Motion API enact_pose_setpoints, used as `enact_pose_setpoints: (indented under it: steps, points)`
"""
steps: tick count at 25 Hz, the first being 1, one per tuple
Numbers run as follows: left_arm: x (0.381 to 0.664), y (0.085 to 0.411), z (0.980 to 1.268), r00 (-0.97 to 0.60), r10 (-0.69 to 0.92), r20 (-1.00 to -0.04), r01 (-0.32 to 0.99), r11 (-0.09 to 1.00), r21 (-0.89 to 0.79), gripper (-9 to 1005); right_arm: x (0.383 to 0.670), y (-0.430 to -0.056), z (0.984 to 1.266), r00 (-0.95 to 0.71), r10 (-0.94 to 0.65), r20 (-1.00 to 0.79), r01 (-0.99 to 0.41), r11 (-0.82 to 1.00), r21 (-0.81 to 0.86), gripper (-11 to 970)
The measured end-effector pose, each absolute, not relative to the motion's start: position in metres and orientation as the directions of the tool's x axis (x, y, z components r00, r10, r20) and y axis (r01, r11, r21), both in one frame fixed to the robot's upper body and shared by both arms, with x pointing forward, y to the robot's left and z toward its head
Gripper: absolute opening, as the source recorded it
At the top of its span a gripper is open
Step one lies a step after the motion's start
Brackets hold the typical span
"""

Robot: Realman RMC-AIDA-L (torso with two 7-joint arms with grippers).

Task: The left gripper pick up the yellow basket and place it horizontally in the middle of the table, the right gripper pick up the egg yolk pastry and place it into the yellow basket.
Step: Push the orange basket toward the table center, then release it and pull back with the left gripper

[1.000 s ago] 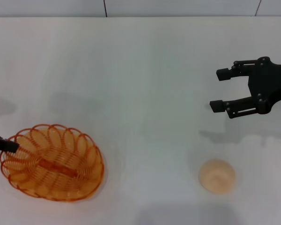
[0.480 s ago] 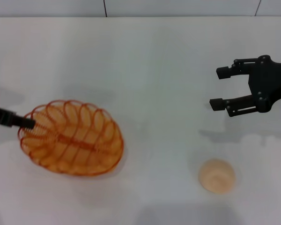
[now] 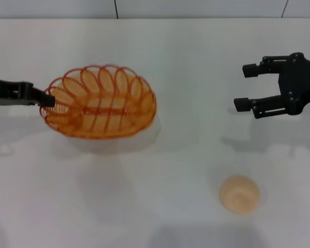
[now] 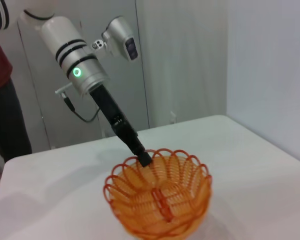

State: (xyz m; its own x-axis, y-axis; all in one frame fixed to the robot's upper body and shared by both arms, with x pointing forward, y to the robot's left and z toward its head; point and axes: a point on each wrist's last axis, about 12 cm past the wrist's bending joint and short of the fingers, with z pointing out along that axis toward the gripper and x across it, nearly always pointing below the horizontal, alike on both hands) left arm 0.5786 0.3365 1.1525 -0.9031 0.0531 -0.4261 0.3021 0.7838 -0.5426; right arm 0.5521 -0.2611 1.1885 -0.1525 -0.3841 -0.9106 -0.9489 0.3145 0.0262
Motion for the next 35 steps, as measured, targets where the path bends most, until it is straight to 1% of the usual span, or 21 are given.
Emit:
enact_pose_setpoints:
  steps: [6, 12, 16, 22, 35]
  points:
    - [0.590, 0.330, 1.159, -0.930, -0.043, -0.364, 0.186, 0.800, -0.570, 70, 0.552, -0.264, 1.191, -0.149, -0.372, -0.916, -0.946, 0.323, 0.022, 817]
    - [0.601, 0.328, 1.169, -0.955, -0.057, -0.292, 0.109, 0.846, -0.522, 70, 0.551, -0.264, 1.192, -0.143, -0.374, -0.916, -0.948, 0.317, 0.019, 817]
    - [0.608, 0.318, 1.171, -0.964, -0.020, -0.266, 0.117, 0.864, -0.490, 70, 0.551, -0.264, 1.192, -0.141, -0.375, -0.916, -0.949, 0.314, 0.018, 817]
    - [0.614, 0.306, 1.165, -0.967, 0.003, -0.254, 0.131, 0.864, -0.486, 70, 0.551, -0.263, 1.193, -0.137, -0.375, -0.917, -0.951, 0.308, 0.017, 817]
    - [0.628, 0.275, 1.151, -0.967, 0.012, -0.255, 0.147, 0.844, -0.517, 71, 0.551, -0.261, 1.197, -0.120, -0.382, -0.916, -0.956, 0.293, 0.003, 816]
